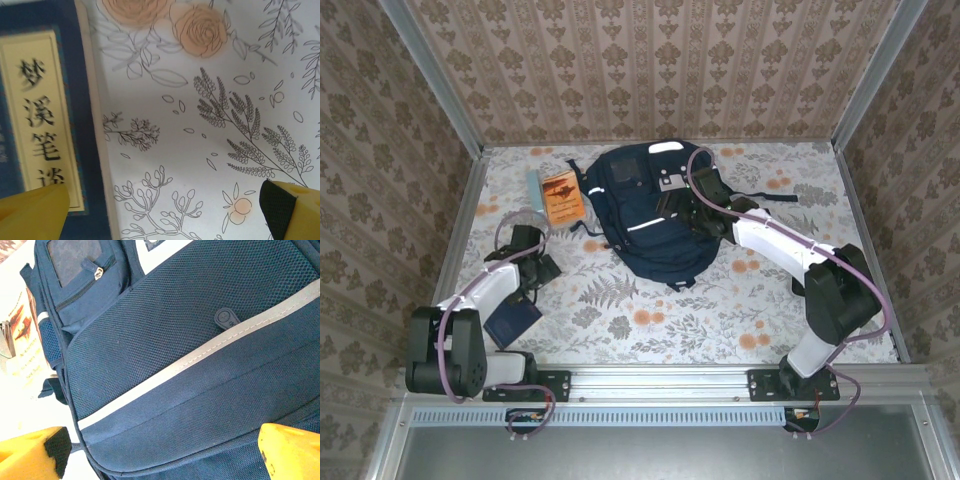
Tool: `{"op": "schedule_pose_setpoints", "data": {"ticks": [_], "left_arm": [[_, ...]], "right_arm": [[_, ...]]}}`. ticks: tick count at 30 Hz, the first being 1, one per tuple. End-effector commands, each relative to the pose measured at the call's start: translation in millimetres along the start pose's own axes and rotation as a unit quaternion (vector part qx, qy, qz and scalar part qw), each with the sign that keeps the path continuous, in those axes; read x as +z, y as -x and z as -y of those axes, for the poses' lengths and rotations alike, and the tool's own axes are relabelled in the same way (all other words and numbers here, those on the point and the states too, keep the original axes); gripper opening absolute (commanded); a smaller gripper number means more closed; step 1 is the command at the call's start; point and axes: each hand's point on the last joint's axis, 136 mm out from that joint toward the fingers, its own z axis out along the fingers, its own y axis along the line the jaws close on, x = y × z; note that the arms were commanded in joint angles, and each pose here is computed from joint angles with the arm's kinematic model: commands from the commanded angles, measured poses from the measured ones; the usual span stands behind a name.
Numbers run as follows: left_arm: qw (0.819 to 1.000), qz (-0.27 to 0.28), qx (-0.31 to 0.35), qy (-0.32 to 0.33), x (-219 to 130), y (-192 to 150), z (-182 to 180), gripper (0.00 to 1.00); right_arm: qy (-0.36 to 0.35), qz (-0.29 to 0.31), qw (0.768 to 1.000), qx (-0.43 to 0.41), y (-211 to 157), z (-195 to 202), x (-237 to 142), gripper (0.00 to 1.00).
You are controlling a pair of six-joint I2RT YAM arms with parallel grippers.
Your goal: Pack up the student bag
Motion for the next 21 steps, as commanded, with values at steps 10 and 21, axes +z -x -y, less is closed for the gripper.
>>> {"op": "schedule_pose_setpoints", "data": {"ticks": [10,21], "left_arm": [[0.985,-0.069,-0.047,-0.154,4,-32,70,1.00],[0.941,-0.110,0.065,-0.312,-43,-44,168,0.97]], "right_arm": [[0.012,-0.009,1.000,-0.005,-7,-11,1,0.97],[0.042,-0.033,0.997,-0.047,-30,-33,6,0.96]]}}
